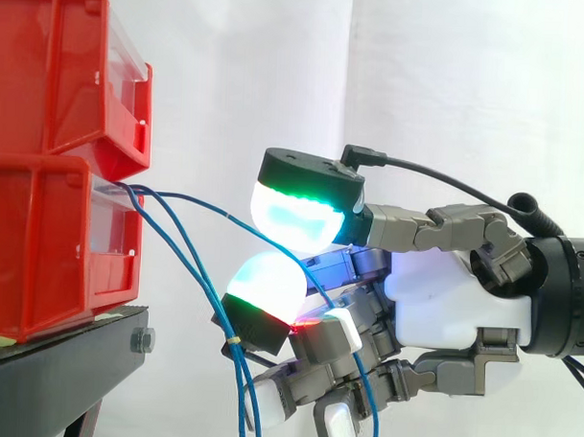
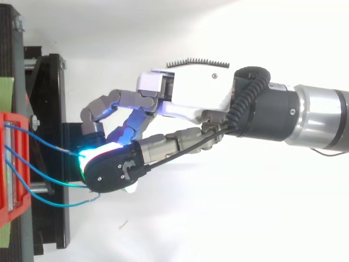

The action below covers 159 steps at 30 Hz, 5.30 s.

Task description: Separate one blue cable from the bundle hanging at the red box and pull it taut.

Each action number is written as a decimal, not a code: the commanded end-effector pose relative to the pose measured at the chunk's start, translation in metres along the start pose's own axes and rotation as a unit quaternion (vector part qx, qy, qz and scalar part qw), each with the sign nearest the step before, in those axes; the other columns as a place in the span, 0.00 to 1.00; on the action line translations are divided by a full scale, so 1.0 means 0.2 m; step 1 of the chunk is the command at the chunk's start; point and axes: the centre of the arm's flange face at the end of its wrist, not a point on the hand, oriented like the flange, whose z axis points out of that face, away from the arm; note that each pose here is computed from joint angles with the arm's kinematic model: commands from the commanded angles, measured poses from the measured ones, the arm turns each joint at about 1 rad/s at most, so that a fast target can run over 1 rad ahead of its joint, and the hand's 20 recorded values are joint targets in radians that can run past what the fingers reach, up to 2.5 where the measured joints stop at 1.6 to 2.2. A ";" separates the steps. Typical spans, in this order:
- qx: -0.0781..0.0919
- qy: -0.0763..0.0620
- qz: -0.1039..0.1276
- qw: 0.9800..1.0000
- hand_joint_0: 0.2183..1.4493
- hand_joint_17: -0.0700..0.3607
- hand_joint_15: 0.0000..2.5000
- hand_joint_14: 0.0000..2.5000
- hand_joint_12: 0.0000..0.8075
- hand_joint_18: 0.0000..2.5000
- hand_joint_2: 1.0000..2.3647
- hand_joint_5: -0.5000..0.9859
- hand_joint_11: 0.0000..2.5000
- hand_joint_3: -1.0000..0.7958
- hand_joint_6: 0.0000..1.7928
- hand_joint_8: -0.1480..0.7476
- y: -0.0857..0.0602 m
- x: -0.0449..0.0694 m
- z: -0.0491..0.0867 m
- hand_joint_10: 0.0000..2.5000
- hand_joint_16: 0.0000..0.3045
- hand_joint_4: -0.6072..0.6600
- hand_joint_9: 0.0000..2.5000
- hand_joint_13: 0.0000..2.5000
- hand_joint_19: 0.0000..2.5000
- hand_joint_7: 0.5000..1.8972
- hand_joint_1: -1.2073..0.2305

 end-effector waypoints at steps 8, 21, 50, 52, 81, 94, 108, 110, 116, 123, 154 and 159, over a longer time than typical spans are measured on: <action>0.011 -0.001 -0.001 1.000 0.34 0.44 0.20 0.01 0.54 0.38 0.02 0.20 0.40 0.48 0.47 0.63 -0.02 0.00 -0.01 0.01 0.17 0.65 0.44 0.31 0.25 0.53 0.39; 0.019 0.001 -0.002 1.000 0.34 0.43 0.20 0.01 0.53 0.38 0.02 0.21 0.43 0.56 0.48 0.63 -0.01 0.02 -0.02 0.01 0.17 0.56 0.45 0.32 0.25 0.56 0.36; 0.033 -0.010 -0.007 0.999 0.41 0.42 0.44 0.01 0.53 0.40 0.02 0.18 0.70 0.45 0.48 0.61 0.12 0.03 -0.08 0.00 0.16 0.59 0.49 0.41 0.31 0.45 0.35; 0.032 -0.010 -0.010 0.999 0.42 0.42 0.46 0.01 0.53 0.40 0.02 0.18 0.72 0.45 0.49 0.60 0.13 0.04 -0.07 0.00 0.16 0.59 0.48 0.42 0.31 0.44 0.35; 0.028 -0.003 -0.021 0.999 0.42 0.42 0.59 0.50 0.52 0.46 0.02 0.18 0.66 0.44 0.48 0.60 0.13 0.06 -0.07 0.44 0.16 0.58 0.45 0.40 0.48 0.41 0.34; 0.029 -0.005 -0.022 0.999 0.41 0.41 0.59 0.57 0.51 0.47 0.02 0.19 0.67 0.44 0.48 0.59 0.13 0.06 -0.07 0.55 0.16 0.58 0.43 0.40 0.49 0.41 0.34; 0.030 -0.005 -0.022 0.999 0.42 0.41 0.59 0.64 0.51 0.48 0.02 0.18 0.67 0.43 0.48 0.60 0.13 0.06 -0.07 0.57 0.15 0.58 0.43 0.38 0.51 0.40 0.35; 0.030 -0.005 -0.022 0.999 0.42 0.41 0.59 0.64 0.51 0.48 0.02 0.18 0.66 0.43 0.48 0.60 0.13 0.06 -0.07 0.57 0.15 0.58 0.43 0.38 0.51 0.40 0.35; 0.030 -0.005 -0.022 0.999 0.42 0.41 0.59 0.65 0.51 0.48 0.02 0.18 0.66 0.44 0.48 0.60 0.13 0.06 -0.07 0.57 0.16 0.58 0.42 0.38 0.50 0.41 0.35; 0.031 -0.005 -0.022 0.999 0.42 0.41 0.59 0.66 0.52 0.48 0.02 0.18 0.67 0.44 0.48 0.60 0.12 0.06 -0.08 0.57 0.15 0.58 0.43 0.38 0.51 0.41 0.35; 0.031 -0.005 -0.022 0.999 0.42 0.41 0.58 0.66 0.51 0.48 0.02 0.18 0.67 0.44 0.48 0.60 0.12 0.06 -0.08 0.57 0.15 0.58 0.43 0.38 0.50 0.41 0.35; 0.031 -0.005 -0.022 0.999 0.42 0.41 0.58 0.67 0.51 0.48 0.02 0.18 0.66 0.44 0.48 0.60 0.12 0.06 -0.08 0.57 0.15 0.58 0.43 0.38 0.50 0.41 0.35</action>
